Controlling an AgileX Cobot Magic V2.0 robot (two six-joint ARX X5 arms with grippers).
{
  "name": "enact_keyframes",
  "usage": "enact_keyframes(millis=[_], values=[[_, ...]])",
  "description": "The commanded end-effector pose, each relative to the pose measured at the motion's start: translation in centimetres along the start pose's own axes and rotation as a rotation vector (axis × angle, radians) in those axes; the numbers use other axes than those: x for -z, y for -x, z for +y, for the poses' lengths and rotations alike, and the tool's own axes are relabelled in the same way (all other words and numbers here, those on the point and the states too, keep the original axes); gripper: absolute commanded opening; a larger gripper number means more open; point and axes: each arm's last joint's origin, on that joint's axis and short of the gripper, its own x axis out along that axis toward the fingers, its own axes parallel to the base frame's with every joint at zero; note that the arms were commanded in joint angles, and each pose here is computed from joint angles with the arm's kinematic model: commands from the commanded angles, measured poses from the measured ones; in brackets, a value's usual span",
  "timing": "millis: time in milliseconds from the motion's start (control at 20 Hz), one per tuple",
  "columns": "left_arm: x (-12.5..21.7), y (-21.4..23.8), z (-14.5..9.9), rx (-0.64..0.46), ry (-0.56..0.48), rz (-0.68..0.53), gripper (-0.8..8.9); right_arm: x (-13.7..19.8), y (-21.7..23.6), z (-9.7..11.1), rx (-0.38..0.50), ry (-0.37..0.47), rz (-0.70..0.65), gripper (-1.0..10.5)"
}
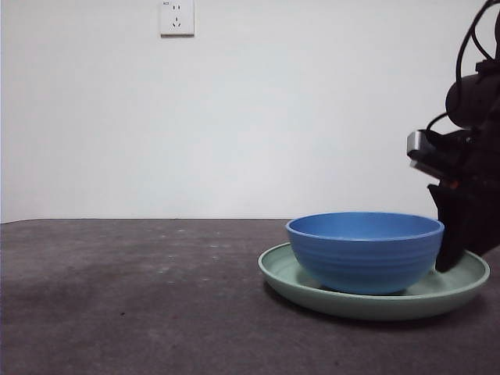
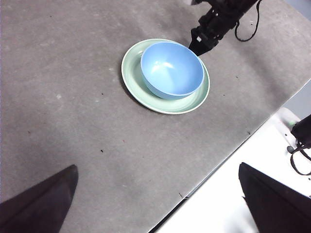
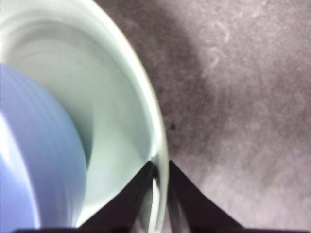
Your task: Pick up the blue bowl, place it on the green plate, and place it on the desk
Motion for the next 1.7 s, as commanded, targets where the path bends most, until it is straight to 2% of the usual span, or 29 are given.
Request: enact_keyframes(millis=[50, 200, 400, 750, 900, 1200, 1450, 1500, 1600, 1700], values=[[-0.3, 0.0, -0.1, 0.013, -0.002, -0.010, 5.30, -1.1, 1.0, 0.4, -0.008, 0.022, -0.003, 0.1], [-0.3, 0.0, -0.1, 0.013, -0.002, -0.010, 5.31, -2.1, 2.3, 1.2, -0.103, 0.026, -0.021, 0.1], [-0.3, 0.0, -0.1, 0.012, -0.002, -0.010, 5.30, -2.5, 2.1, 2.9, -0.126, 0.028, -0.017, 0.1], [-0.3, 0.0, -0.1, 0.012, -0.006, -0.010, 5.30, -3.0, -0.6, 8.7, -0.187, 0.107, -0.035, 0.1], [-0.3, 0.0, -0.1, 0.012, -0.006, -0.010, 5.30, -3.1, -2.5, 10.4, -0.210, 0.126, -0.028, 0.1], [-0.3, 0.0, -0.1, 0.012, -0.007, -0.010, 5.30, -3.3, -6.1, 10.5, -0.248, 0.078, 0.032, 0.1], [-0.2, 0.0, -0.1, 0.012, -0.008, -0.009, 5.30, -3.2, -7.0, 10.2, -0.244, 0.072, 0.056, 0.1], [-0.2, 0.0, -0.1, 0.012, -0.010, -0.009, 5.30, -3.2, -7.0, 10.2, -0.243, 0.072, 0.055, 0.5], [-0.2, 0.0, -0.1, 0.012, -0.010, -0.008, 5.30, -3.2, -6.9, 10.2, -0.241, 0.079, 0.056, 2.0], [-0.2, 0.0, -0.1, 0.012, -0.010, -0.008, 5.30, -3.3, -6.6, 10.1, -0.220, 0.083, 0.039, 2.5]])
